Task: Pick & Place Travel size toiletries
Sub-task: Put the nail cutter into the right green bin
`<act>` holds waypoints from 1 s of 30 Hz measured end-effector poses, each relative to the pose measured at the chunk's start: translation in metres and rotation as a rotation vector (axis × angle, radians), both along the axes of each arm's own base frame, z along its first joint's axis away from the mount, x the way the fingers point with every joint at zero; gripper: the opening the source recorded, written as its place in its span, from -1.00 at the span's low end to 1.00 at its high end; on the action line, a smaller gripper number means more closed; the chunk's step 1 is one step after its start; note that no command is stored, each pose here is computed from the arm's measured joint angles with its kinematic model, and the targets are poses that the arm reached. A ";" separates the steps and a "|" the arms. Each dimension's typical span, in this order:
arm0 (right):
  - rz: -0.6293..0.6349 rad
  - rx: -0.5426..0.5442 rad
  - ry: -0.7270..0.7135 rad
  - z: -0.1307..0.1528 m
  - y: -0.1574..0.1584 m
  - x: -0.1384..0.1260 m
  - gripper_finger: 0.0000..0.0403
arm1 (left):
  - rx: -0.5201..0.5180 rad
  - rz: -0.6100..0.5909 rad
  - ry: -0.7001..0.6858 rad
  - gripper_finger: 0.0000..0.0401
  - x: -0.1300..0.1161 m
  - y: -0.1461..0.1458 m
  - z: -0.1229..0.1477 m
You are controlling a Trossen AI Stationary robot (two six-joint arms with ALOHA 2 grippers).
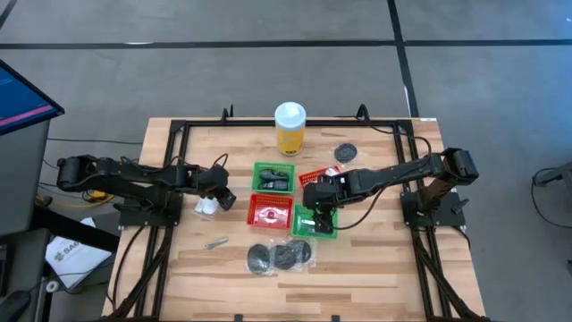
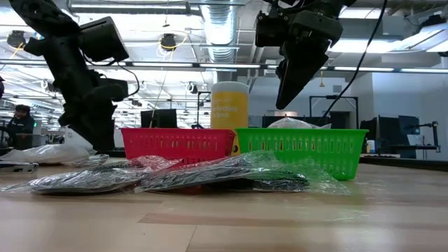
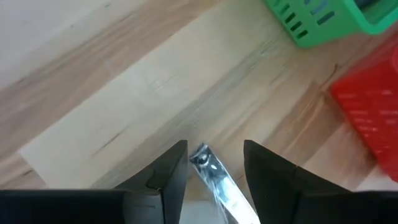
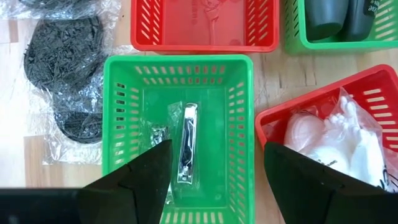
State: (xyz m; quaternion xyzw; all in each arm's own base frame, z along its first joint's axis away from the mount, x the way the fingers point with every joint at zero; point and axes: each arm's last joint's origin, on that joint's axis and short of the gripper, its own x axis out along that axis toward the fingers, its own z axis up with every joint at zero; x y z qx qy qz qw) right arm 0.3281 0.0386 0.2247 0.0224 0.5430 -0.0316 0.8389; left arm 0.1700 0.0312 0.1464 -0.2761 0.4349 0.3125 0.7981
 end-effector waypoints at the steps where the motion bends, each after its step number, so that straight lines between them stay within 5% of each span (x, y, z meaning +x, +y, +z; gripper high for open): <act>1: 0.000 0.000 0.000 0.000 0.000 0.000 0.19 | -0.003 -0.001 -0.001 -0.26 0.000 0.000 0.000; 23: 0.001 0.000 0.001 0.000 0.000 0.000 0.19 | -0.065 0.035 0.112 -0.17 0.007 -0.004 -0.022; 30: 0.001 0.000 0.001 0.000 0.000 0.000 0.19 | -0.064 0.037 0.114 -0.32 0.007 -0.006 -0.022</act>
